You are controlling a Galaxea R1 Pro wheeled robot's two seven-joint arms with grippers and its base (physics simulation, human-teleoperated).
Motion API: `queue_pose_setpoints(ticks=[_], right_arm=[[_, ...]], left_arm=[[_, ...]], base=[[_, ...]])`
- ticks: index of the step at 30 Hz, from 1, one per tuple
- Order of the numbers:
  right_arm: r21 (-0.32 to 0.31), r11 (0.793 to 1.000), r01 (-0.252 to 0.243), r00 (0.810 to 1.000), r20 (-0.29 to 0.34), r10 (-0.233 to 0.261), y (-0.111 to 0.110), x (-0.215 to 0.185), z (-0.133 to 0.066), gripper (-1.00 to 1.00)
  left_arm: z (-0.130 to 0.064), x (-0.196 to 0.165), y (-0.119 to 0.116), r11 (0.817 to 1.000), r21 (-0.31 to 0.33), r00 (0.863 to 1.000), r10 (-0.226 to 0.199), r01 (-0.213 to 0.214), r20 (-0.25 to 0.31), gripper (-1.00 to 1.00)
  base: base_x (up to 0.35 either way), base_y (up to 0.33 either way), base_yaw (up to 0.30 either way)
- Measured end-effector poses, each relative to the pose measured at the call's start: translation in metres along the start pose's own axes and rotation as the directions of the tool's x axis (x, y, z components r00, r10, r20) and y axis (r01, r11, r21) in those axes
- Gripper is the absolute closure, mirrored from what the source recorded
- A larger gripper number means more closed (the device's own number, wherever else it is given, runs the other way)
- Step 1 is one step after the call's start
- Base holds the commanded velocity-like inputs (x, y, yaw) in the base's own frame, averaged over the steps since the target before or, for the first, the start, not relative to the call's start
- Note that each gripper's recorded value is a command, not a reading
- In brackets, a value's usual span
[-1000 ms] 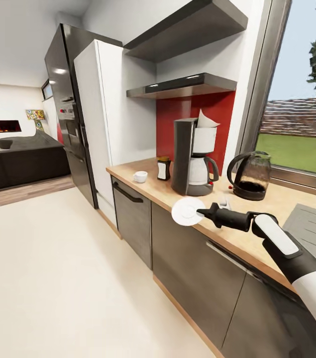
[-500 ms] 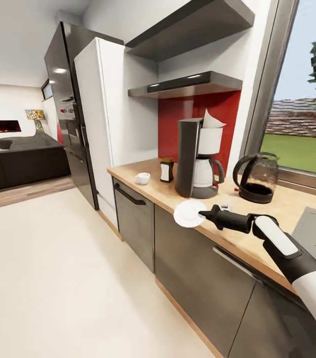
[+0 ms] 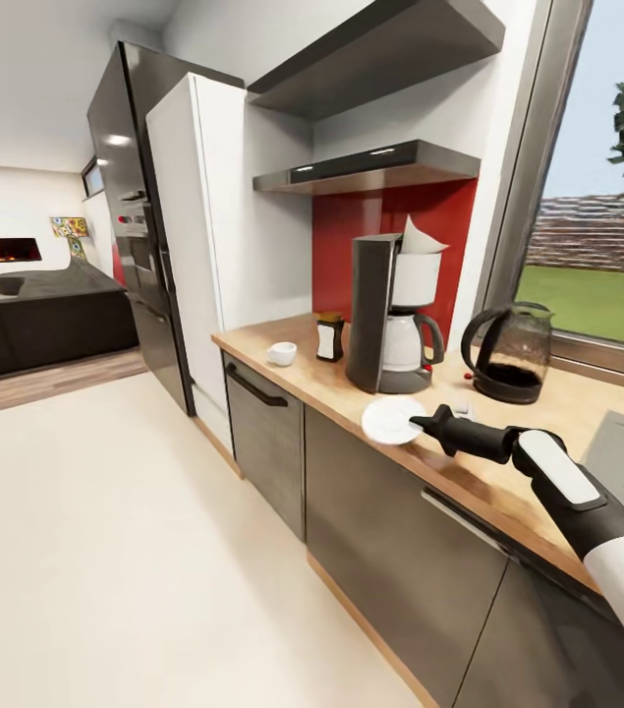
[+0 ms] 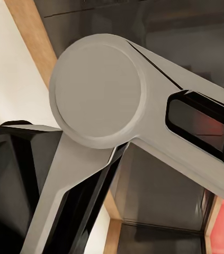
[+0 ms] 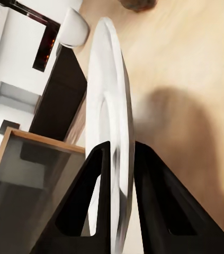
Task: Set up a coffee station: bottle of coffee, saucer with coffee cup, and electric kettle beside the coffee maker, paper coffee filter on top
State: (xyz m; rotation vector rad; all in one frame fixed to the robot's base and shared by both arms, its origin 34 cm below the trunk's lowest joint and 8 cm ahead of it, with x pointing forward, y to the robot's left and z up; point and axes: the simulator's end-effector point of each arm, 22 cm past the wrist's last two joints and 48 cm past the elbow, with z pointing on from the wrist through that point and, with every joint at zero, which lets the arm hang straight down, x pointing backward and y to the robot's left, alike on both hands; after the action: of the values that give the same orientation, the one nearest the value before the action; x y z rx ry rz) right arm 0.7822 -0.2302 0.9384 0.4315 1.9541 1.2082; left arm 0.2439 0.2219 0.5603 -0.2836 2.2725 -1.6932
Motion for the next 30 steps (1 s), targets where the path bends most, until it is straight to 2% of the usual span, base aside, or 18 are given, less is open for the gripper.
queue_pose_setpoints(ticks=[10, 11, 15, 20, 30], right_arm=[[0.006, 1.0, -0.004, 1.0, 0.004, 0.004, -0.003, -0.002, -0.001, 1.0], [0.027, 1.0, -0.014, 1.0, 0.006, 0.014, -0.014, -0.003, -0.002, 1.0], [0.033, 0.999, -0.025, 1.0, 0.008, 0.025, -0.018, -0.003, -0.002, 1.0], [0.017, 0.998, -0.069, 0.991, 0.117, 0.066, -0.02, -0.039, -0.016, 1.0], [0.021, 0.997, -0.075, 0.989, 0.127, 0.072, -0.024, -0.042, -0.017, 1.0]], left_arm=[[0.0, 0.0, 0.0, 1.0, 0.0, 1.0, 0.0, 0.0, 0.0, -1.0], [0.0, 0.0, 0.0, 1.0, 0.0, 1.0, 0.0, 0.0, 0.0, -1.0], [0.0, 0.0, 0.0, 1.0, 0.0, 1.0, 0.0, 0.0, 0.0, -1.0], [0.0, 0.0, 0.0, 1.0, 0.0, 1.0, 0.001, -0.001, 0.0, -1.0], [0.0, 0.0, 0.0, 1.0, 0.0, 1.0, 0.001, -0.001, 0.0, -1.0]], base=[[0.096, 0.0, 0.0], [0.029, 0.0, 0.0], [0.013, 0.0, 0.0], [0.05, -0.032, 0.0], [0.07, -0.033, 0.0]])
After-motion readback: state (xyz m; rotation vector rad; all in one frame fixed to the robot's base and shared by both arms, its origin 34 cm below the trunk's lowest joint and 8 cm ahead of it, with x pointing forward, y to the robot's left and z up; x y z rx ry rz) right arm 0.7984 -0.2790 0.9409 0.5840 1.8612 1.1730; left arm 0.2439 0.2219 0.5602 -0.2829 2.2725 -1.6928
